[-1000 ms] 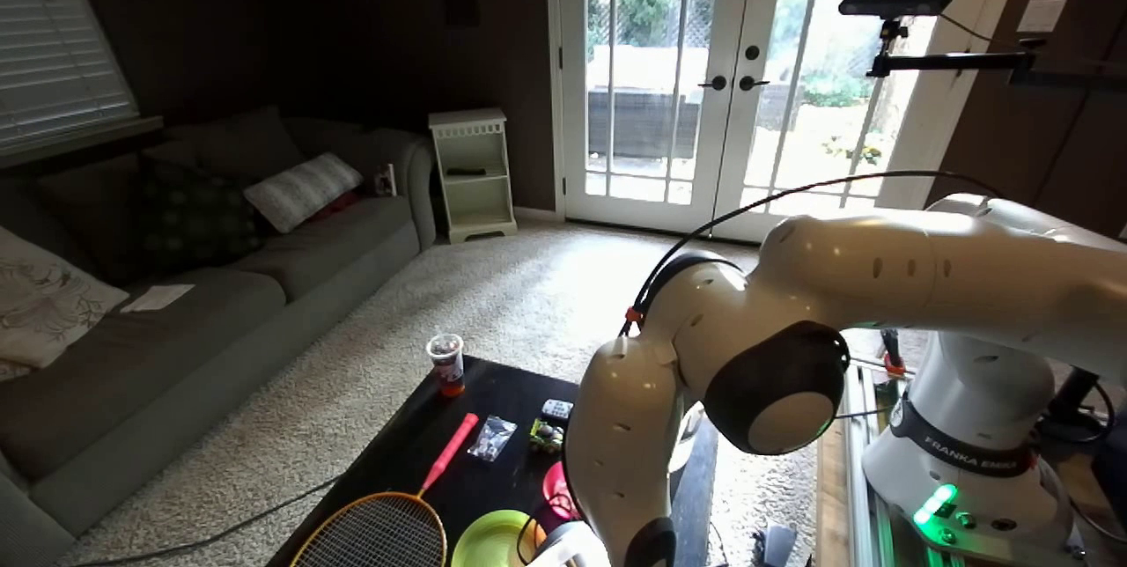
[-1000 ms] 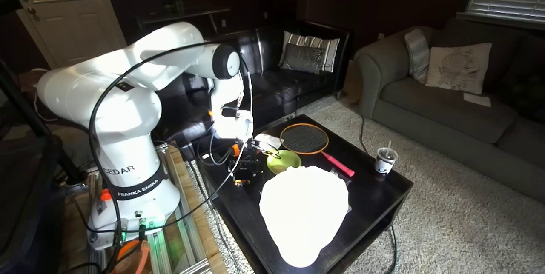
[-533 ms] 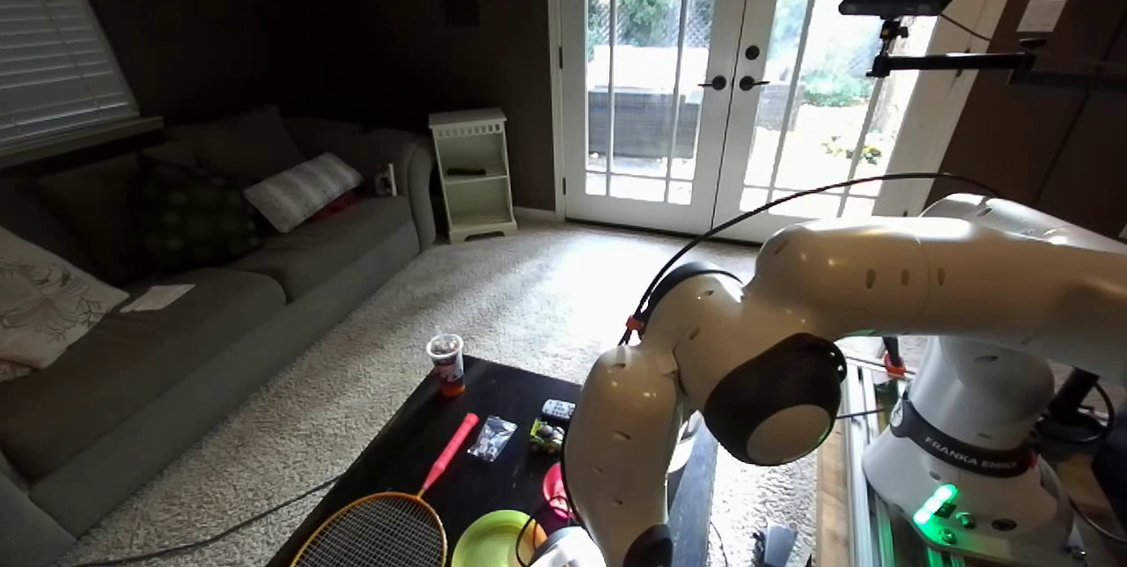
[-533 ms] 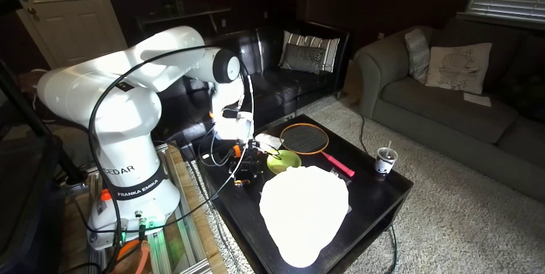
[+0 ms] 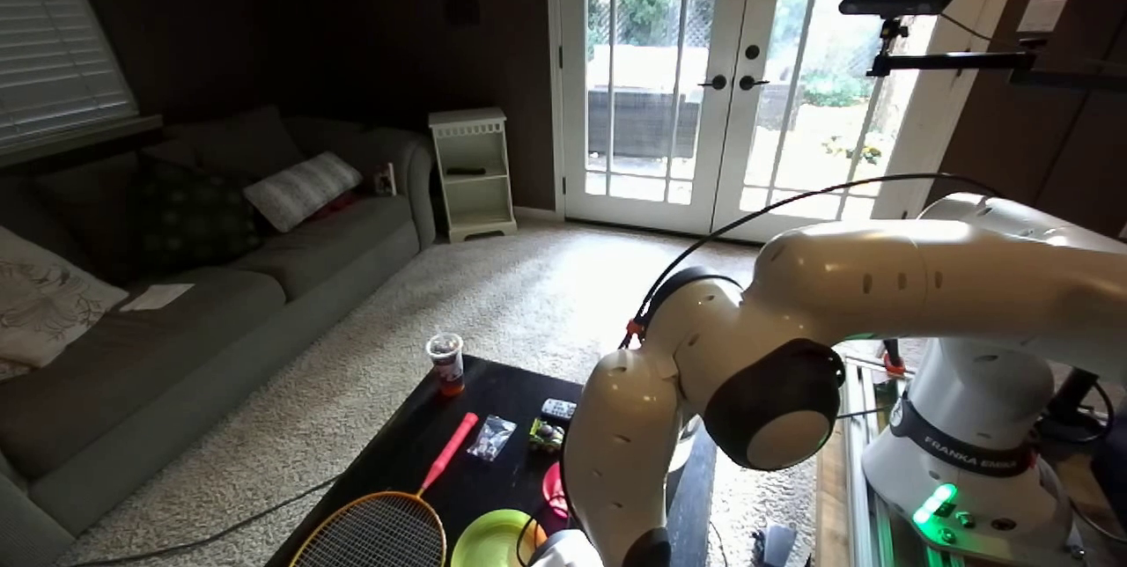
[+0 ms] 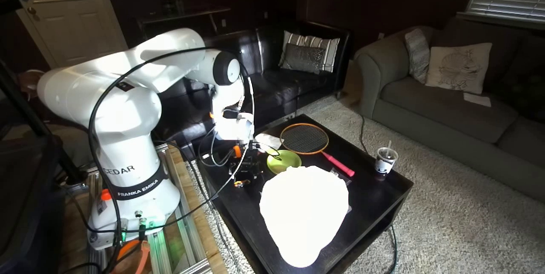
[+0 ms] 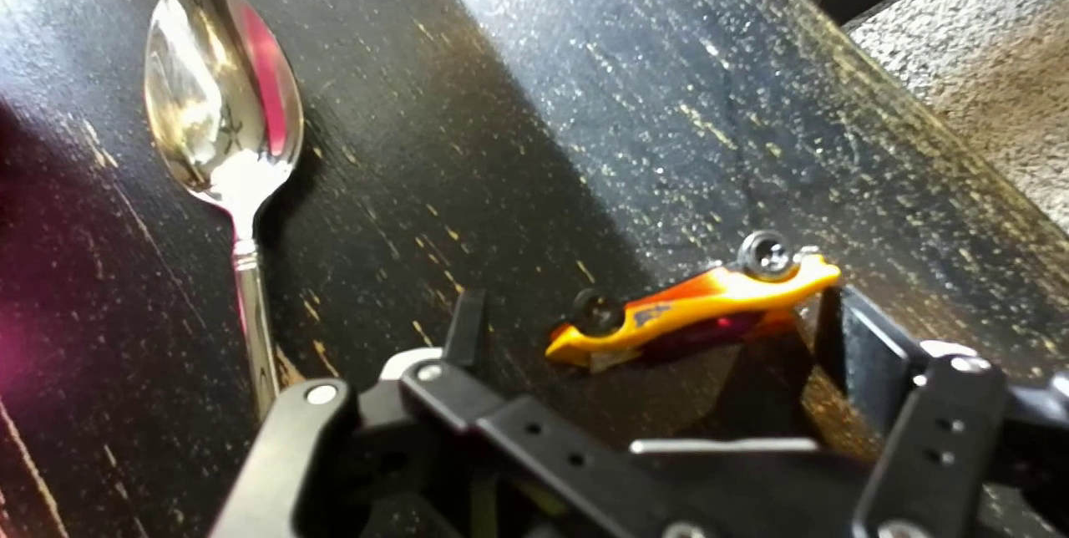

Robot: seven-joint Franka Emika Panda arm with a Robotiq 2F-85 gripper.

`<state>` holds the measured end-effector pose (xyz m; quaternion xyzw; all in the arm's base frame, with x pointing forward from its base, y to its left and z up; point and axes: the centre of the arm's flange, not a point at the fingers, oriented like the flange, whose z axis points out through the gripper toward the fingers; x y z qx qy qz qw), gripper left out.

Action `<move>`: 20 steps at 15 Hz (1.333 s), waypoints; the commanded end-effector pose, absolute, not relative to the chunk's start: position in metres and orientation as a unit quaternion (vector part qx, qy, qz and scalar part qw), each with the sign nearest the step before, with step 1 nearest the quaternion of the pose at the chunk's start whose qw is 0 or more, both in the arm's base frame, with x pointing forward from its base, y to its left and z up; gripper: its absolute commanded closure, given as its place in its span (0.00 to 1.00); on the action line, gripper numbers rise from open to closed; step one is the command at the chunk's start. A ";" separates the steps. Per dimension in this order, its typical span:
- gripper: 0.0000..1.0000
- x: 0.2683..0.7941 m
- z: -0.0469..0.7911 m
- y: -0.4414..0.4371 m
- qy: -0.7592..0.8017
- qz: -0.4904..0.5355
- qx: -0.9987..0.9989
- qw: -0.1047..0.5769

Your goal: Move the orange and black object to the left.

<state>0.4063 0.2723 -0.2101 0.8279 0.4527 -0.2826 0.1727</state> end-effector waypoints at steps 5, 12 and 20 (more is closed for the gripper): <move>0.00 0.399 -0.213 0.281 0.466 -0.289 0.815 0.190; 0.00 0.387 -0.208 0.291 0.498 -0.282 0.794 0.204; 0.00 0.382 -0.212 0.292 0.529 -0.287 0.764 0.233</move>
